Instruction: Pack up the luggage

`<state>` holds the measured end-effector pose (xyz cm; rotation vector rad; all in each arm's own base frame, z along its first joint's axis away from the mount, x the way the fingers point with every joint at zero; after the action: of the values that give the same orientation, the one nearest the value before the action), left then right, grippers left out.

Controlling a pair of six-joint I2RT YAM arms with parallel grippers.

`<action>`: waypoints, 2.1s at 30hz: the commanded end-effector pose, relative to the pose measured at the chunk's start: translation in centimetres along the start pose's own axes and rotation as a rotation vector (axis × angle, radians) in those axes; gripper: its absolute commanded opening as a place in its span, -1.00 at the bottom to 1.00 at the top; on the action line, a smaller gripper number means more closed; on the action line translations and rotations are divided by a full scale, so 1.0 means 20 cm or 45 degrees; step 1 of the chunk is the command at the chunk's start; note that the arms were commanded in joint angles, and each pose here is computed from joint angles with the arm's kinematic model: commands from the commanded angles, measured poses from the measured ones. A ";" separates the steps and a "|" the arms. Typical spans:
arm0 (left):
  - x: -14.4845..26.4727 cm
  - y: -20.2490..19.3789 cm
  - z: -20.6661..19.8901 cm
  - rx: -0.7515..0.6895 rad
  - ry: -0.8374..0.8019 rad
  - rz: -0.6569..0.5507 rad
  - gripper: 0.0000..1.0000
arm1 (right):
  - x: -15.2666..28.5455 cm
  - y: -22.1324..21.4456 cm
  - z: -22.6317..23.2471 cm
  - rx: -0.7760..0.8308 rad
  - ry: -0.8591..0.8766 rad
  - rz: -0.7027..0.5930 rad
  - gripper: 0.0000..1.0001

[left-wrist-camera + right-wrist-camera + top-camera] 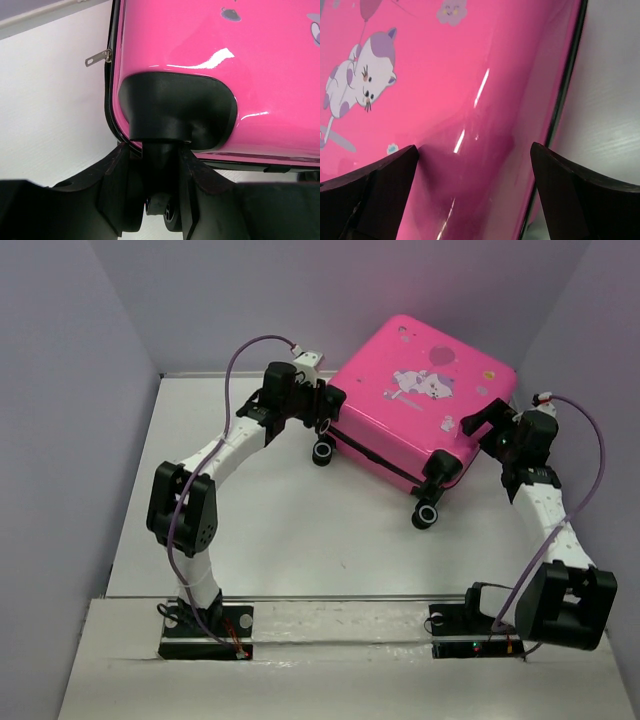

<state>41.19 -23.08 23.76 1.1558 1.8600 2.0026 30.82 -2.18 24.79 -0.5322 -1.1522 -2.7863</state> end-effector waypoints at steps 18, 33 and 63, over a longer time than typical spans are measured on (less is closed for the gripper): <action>0.42 -0.46 -0.77 0.203 -0.365 -0.044 -0.88 | -0.35 -0.48 0.65 0.205 0.745 0.776 0.75; 0.66 -0.29 -1.02 0.308 -0.723 -0.280 -0.88 | -0.40 -0.48 1.22 0.242 1.083 0.909 0.99; 0.85 -0.44 -0.85 0.518 -0.382 -0.123 0.79 | 0.51 -0.83 0.22 0.283 0.897 0.543 -0.83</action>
<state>16.26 -26.28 25.98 1.3068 2.0647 1.2469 18.59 13.25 18.56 0.0635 -0.9872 -2.0772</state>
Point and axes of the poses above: each gripper's point midway between its finger pads, its own x axis back along the fingers, its own z axis along the line the jaws close on, y = z × x, the point moved 8 cm from there along x, back along the fingers, and after that the axes turned 9 degrees about -x, right-handed, at the moved point
